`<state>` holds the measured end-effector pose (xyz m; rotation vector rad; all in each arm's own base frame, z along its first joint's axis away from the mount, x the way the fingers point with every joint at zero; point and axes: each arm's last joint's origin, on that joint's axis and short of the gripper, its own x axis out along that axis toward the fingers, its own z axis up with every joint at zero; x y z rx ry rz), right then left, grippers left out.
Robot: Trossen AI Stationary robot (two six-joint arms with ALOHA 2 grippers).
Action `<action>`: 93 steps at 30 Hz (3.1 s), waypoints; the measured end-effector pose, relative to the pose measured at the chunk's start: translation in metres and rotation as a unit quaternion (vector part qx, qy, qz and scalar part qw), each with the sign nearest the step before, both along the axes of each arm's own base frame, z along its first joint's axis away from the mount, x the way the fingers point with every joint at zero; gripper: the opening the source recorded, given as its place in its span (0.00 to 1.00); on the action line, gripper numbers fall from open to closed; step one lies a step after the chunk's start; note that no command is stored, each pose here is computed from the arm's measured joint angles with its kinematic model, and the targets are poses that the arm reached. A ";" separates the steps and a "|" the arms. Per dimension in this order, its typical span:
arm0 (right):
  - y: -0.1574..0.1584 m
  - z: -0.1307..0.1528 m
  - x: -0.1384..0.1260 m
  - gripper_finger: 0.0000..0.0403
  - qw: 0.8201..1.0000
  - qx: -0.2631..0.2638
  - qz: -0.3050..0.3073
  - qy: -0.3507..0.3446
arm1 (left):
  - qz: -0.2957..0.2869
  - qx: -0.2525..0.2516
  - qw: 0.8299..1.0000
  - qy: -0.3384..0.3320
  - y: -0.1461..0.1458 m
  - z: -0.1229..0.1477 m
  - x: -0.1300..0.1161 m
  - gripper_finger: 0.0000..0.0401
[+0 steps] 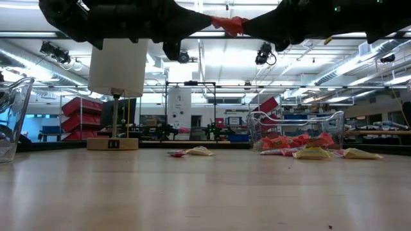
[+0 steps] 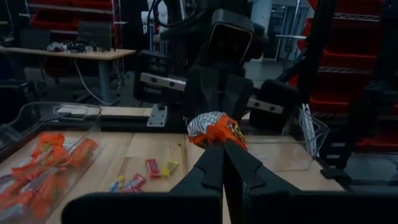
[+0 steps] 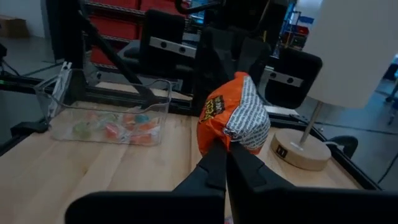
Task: Sort candy
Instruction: Put the large orange chocolate bar into the top right transparent bin
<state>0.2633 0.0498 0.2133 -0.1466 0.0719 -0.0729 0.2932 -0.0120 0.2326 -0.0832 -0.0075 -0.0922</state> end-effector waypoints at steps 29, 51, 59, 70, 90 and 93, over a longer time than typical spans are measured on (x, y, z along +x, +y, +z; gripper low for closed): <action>-0.003 -0.013 -0.002 0.00 0.996 0.043 -0.059 0.056 | 0.011 -0.014 0.998 0.060 0.001 -0.011 -0.001 0.00; -0.010 -0.053 -0.002 0.00 0.953 0.220 -0.064 0.199 | -0.057 0.091 0.973 0.203 -0.002 -0.056 0.001 0.00; -0.012 -0.087 0.007 0.00 0.940 0.213 -0.063 0.259 | -0.062 0.114 0.971 0.203 -0.002 -0.067 0.007 0.00; -0.015 -0.089 0.007 0.00 0.945 0.179 -0.065 0.264 | -0.059 0.126 0.973 0.183 -0.002 -0.065 0.009 0.00; -0.009 -0.020 0.008 0.00 0.888 -0.038 -0.209 0.408 | -0.047 0.132 0.973 0.186 -0.001 -0.066 0.009 0.00; -0.010 -0.005 0.008 0.00 0.870 -0.064 -0.226 0.433 | -0.047 0.132 0.973 0.186 -0.001 -0.066 0.009 0.00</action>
